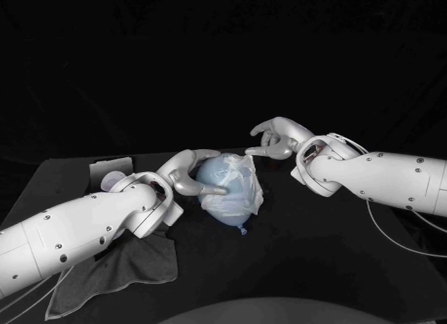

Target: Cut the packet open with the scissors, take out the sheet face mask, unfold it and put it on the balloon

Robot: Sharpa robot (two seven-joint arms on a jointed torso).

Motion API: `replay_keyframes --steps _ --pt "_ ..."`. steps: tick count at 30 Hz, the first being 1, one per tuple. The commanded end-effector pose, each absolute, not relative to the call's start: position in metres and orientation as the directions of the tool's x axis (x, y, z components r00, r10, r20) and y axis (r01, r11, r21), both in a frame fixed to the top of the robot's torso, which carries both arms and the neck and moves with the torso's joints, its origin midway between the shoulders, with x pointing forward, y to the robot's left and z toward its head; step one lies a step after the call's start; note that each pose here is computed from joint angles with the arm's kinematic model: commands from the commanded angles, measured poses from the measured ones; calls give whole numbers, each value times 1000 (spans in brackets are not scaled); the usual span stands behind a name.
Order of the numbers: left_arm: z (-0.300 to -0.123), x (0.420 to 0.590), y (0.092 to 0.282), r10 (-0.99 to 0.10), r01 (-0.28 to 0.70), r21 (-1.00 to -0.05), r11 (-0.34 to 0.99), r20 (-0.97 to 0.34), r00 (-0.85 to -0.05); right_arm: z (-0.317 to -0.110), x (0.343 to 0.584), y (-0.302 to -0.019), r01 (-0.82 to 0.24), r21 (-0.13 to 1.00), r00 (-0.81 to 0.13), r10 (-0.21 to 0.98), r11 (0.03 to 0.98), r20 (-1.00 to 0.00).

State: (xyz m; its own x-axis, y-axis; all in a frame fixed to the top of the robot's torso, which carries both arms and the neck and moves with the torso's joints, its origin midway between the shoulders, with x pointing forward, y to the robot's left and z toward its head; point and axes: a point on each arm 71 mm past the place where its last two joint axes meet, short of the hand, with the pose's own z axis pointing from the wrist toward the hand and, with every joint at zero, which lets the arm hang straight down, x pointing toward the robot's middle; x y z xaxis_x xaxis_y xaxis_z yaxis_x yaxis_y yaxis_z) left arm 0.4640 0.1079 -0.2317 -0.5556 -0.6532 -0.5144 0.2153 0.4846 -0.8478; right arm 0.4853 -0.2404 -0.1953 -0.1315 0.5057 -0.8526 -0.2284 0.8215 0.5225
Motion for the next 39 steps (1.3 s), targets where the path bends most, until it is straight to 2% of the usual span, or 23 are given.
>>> replay_keyframes --steps 1,5,13,23,26,31,39 --pt "-228 459 109 -682 196 -893 404 -437 -587 -196 486 -247 -171 566 -138 549 806 -824" --pt "-223 456 118 -699 184 -909 374 -407 -588 -192 483 -249 -192 619 -123 607 762 -785" --pt "-206 450 139 -728 205 -920 334 -390 -564 -182 470 -238 -318 665 -153 656 676 -739" --pt "-192 441 162 -758 271 -907 323 -419 -499 -186 455 -218 -439 613 -232 576 657 -784" --pt "-190 439 163 -745 294 -887 356 -459 -483 -191 453 -213 -457 580 -253 526 675 -812" --pt "-195 437 155 -696 296 -858 420 -514 -502 -202 452 -203 -470 532 -292 445 704 -847" --pt "-202 439 143 -647 297 -816 496 -576 -499 -210 454 -197 -467 502 -317 392 728 -863"
